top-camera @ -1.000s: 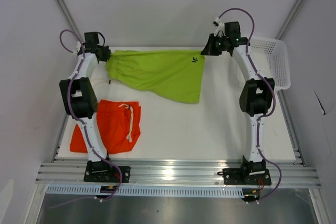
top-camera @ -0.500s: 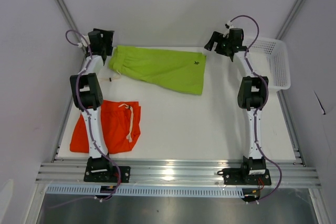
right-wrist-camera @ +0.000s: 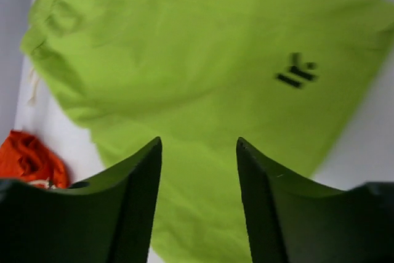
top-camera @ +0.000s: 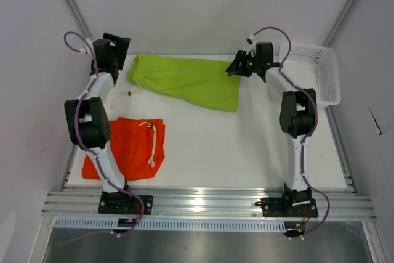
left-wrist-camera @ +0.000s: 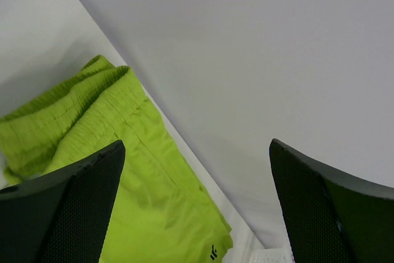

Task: Fold and stack the shorts
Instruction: Fold the shorts

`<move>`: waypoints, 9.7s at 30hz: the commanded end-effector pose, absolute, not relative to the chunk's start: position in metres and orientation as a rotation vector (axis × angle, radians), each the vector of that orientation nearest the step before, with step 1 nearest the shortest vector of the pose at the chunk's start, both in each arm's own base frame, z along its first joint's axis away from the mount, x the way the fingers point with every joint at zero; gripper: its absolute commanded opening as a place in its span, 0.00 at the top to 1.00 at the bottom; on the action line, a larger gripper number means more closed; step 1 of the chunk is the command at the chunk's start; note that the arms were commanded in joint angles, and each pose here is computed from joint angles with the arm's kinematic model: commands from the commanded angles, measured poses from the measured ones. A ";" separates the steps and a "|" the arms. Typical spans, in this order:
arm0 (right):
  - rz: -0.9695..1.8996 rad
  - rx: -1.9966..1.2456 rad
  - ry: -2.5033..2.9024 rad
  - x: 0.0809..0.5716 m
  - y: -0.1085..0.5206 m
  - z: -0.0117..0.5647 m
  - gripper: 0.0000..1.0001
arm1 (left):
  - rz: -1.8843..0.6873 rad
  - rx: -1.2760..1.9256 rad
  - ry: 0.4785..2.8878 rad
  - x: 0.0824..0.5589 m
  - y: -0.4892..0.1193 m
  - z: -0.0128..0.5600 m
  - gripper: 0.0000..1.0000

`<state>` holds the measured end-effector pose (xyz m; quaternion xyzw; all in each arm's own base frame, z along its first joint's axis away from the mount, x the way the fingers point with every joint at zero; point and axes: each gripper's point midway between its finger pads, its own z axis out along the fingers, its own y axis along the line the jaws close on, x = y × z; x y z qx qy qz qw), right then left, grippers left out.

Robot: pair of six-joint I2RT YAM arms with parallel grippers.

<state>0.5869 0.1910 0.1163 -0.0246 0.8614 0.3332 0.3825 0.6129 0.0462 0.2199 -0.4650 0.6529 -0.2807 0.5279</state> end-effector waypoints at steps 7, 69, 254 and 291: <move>1.026 -0.138 2.263 0.534 0.263 0.100 0.73 | -0.616 -0.982 1.550 0.550 0.039 0.271 0.01; 0.776 -0.287 2.468 0.428 0.392 0.034 0.66 | -0.937 -0.609 1.975 0.537 -0.094 0.087 0.10; 0.955 -0.137 2.729 0.406 0.331 -0.020 0.55 | -0.974 -0.291 2.084 0.477 -0.173 0.044 0.05; 0.881 -0.312 2.565 0.397 0.317 0.026 0.37 | -0.894 -0.425 2.317 0.422 -0.207 0.066 0.96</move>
